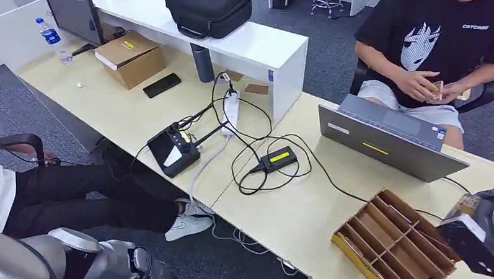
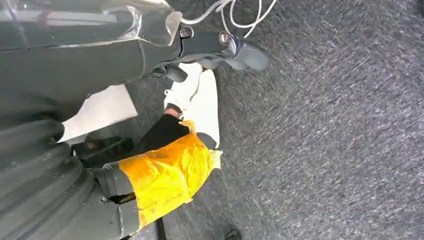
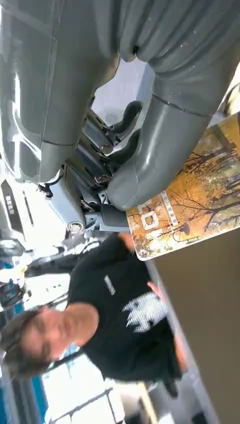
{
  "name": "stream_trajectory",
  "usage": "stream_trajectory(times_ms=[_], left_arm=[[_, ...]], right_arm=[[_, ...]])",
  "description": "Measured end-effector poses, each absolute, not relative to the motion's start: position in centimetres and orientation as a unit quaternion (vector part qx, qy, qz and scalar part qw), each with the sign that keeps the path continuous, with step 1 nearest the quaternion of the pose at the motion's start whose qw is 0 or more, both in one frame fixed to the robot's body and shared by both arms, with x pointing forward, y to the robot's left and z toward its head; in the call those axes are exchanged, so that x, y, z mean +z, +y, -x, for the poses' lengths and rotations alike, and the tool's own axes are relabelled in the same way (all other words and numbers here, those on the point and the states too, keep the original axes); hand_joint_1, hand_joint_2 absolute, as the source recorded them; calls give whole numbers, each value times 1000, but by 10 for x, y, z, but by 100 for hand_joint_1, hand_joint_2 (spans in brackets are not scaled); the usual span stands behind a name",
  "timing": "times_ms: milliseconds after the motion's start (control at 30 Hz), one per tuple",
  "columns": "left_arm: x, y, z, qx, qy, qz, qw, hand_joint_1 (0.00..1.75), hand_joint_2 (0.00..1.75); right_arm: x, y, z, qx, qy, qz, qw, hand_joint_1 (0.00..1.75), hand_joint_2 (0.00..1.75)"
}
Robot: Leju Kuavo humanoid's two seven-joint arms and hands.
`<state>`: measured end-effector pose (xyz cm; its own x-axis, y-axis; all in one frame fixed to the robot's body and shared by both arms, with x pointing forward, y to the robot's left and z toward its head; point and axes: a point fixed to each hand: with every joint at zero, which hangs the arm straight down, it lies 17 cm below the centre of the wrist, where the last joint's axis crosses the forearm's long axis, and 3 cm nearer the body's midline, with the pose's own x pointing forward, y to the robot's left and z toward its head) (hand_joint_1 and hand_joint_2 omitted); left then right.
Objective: Pass the card to the sensor for recognition and then transmit it.
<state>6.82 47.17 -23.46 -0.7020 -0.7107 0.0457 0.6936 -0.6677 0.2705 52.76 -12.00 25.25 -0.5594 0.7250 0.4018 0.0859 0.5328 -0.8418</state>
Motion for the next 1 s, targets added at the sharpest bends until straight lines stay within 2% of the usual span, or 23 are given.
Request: stream_trajectory(times_ms=[367,900,933,967,1000], left_arm=[[-229,462,-101,-939,-134,-3,318,0,175],[-222,438,-151,-953,-140,3,268,0,175],[-222,436,-155,-954,-142,3,266,0,175],[-221,435,-158,-954,-143,2,264,0,175],[-221,434,-160,-954,-143,2,264,0,175]], right_arm=[[359,-68,-546,380,-824,233,350,175,175],[412,-31,-583,404,-797,286,345,173,175],[412,-29,-585,407,-794,290,346,93,175],[411,-28,-586,410,-792,293,346,0,175],[410,-26,-587,413,-789,294,346,0,175]])
